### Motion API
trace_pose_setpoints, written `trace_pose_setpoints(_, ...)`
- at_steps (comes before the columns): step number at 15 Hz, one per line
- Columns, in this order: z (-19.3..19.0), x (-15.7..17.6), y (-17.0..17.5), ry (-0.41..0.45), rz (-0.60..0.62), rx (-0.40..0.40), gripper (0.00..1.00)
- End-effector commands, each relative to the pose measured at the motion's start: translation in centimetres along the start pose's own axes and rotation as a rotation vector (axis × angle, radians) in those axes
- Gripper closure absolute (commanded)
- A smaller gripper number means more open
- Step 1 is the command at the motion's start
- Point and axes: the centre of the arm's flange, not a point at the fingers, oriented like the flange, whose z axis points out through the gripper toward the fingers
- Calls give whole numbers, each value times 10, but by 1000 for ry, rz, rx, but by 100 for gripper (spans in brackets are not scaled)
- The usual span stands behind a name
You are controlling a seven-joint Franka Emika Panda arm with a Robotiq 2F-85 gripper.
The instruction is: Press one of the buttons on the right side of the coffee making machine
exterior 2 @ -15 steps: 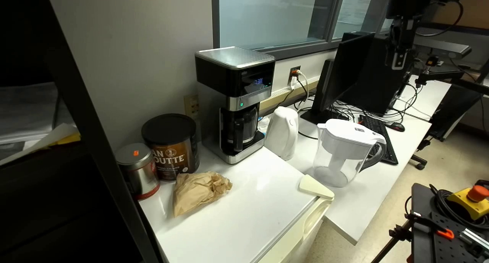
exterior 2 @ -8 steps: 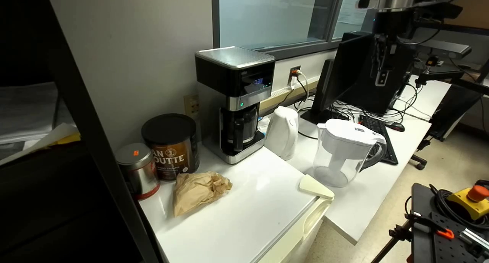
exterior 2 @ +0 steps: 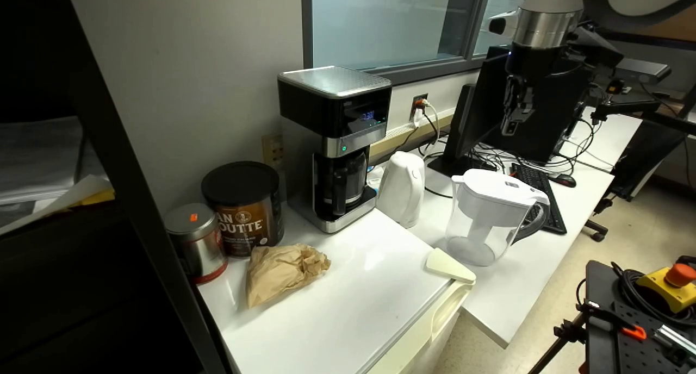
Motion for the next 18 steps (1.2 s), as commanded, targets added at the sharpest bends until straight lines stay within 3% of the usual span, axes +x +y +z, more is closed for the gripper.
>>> trace_pose_setpoints(1, 13, 18, -13, 71, -14, -122, 100)
trace_pose_setpoints(4, 22, 40, -19, 146, -27, -226, 100)
trace_pose_setpoints(8, 32, 70, -25, 218, -46, -310, 100)
trace_pose_setpoints(18, 45, 124, -35, 370, -78, -393, 100)
